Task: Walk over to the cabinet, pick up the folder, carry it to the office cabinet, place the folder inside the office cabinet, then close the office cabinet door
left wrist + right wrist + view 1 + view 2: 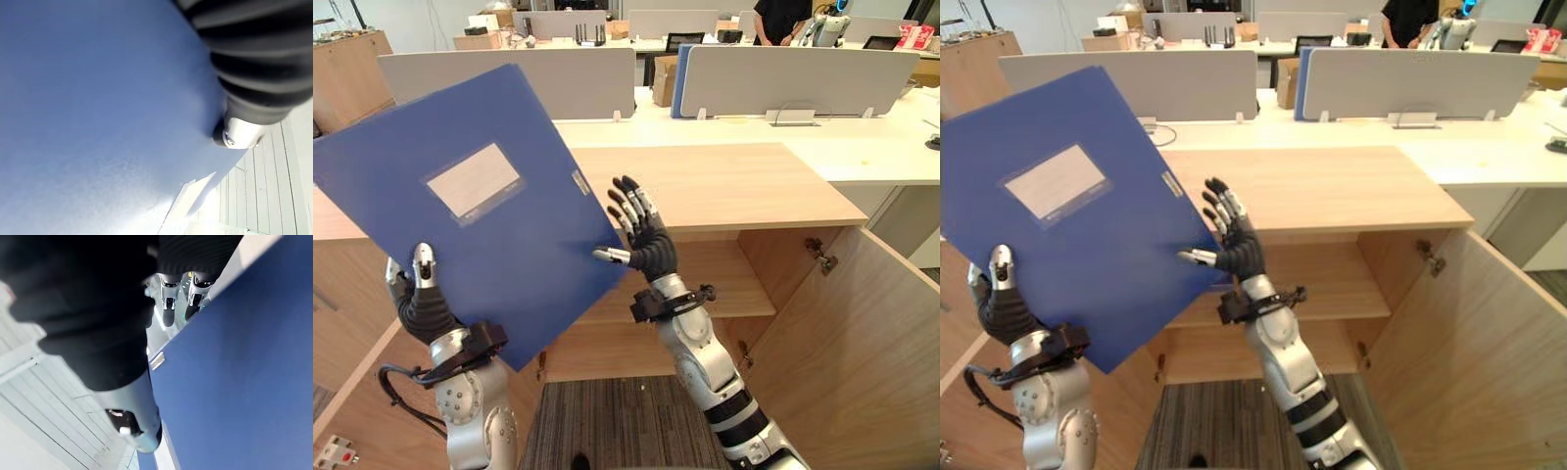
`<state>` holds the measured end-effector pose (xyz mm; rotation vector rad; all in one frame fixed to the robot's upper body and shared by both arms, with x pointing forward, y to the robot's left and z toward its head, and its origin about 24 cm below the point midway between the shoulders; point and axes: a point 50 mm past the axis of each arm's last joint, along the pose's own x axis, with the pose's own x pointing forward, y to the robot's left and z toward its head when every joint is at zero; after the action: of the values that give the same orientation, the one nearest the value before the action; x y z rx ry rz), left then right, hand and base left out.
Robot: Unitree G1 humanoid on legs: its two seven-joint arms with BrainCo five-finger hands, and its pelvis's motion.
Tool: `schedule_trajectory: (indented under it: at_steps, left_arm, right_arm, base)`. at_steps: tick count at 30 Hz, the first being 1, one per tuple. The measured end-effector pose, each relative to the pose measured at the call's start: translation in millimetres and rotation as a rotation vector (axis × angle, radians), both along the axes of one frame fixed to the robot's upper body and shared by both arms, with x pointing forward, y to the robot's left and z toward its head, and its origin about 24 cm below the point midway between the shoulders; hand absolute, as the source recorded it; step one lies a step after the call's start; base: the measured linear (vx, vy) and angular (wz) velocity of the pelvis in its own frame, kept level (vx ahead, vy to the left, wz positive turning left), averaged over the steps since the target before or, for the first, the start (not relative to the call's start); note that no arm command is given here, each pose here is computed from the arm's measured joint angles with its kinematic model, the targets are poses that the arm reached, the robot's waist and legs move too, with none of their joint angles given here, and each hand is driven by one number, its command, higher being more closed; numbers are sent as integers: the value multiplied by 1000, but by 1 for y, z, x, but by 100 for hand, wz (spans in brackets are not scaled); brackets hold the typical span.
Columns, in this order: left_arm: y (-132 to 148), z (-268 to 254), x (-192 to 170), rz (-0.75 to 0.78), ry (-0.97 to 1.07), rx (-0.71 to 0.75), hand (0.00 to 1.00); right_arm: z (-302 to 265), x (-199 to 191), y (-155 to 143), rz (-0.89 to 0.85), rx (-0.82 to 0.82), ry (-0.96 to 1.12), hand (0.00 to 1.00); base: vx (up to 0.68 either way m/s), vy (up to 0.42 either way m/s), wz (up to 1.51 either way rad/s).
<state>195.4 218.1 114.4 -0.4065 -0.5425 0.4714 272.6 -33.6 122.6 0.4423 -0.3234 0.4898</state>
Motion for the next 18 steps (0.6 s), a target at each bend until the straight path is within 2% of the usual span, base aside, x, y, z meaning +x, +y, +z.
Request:
schedule_trajectory:
  at_steps: [2,8,18]
  left_arm:
    - [4,-9,5,-56,20,-21,100]
    - [6,2,17,-176,-46,17,100]
    - [7,5,30,-254,-74,43,100]
  right_arm:
    - [-4,8,-4,55,41,43,0]
    - [15,29,-5,105,3,-17,0]
    - [20,42,-6,143,-112,-53,0]
  base:
    - [0,0,0]
    - [0,0,0]
    - [0,0,0]
